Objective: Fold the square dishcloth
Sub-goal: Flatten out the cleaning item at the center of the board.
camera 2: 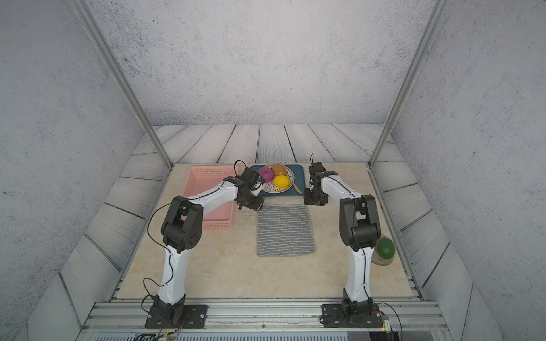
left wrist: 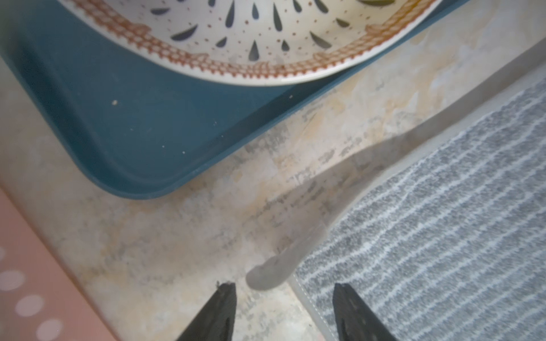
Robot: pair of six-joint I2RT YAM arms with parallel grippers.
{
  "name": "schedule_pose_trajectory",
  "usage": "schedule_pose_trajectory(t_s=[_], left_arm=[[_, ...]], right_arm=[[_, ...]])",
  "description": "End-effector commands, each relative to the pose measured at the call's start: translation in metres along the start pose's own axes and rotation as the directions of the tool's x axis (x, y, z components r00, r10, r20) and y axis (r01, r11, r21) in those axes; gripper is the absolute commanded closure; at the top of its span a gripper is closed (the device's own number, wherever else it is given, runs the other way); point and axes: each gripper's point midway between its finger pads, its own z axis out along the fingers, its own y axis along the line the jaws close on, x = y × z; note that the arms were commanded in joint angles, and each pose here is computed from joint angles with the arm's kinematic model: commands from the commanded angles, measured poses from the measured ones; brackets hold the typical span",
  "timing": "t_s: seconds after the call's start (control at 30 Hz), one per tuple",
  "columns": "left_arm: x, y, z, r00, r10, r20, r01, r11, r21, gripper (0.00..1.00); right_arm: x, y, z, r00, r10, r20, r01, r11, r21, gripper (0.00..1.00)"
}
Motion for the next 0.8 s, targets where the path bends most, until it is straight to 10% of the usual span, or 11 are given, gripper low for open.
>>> schedule_pose_trajectory(t_s=[0.0,0.37,0.77], left_arm=[[-0.003,0.007,-0.003,1.0,0.015,-0.011,-0.015,1.0,0.008,0.39],[-0.011,0.005,0.013,0.999,-0.042,-0.005,0.042,0.994,0.098,0.47],[-0.007,-0.002,0.022,0.997,-0.071,-0.025,0.074,0.987,0.143,0.84]], right_arm=[[-0.001,0.001,0.012,1.0,-0.001,-0.027,0.001,1.0,-0.016,0.51],[-0.007,0.004,0.032,0.998,0.014,-0.054,-0.016,0.999,-0.04,0.51],[0.0,0.008,0.033,0.997,0.014,-0.073,-0.019,0.997,-0.071,0.73]])
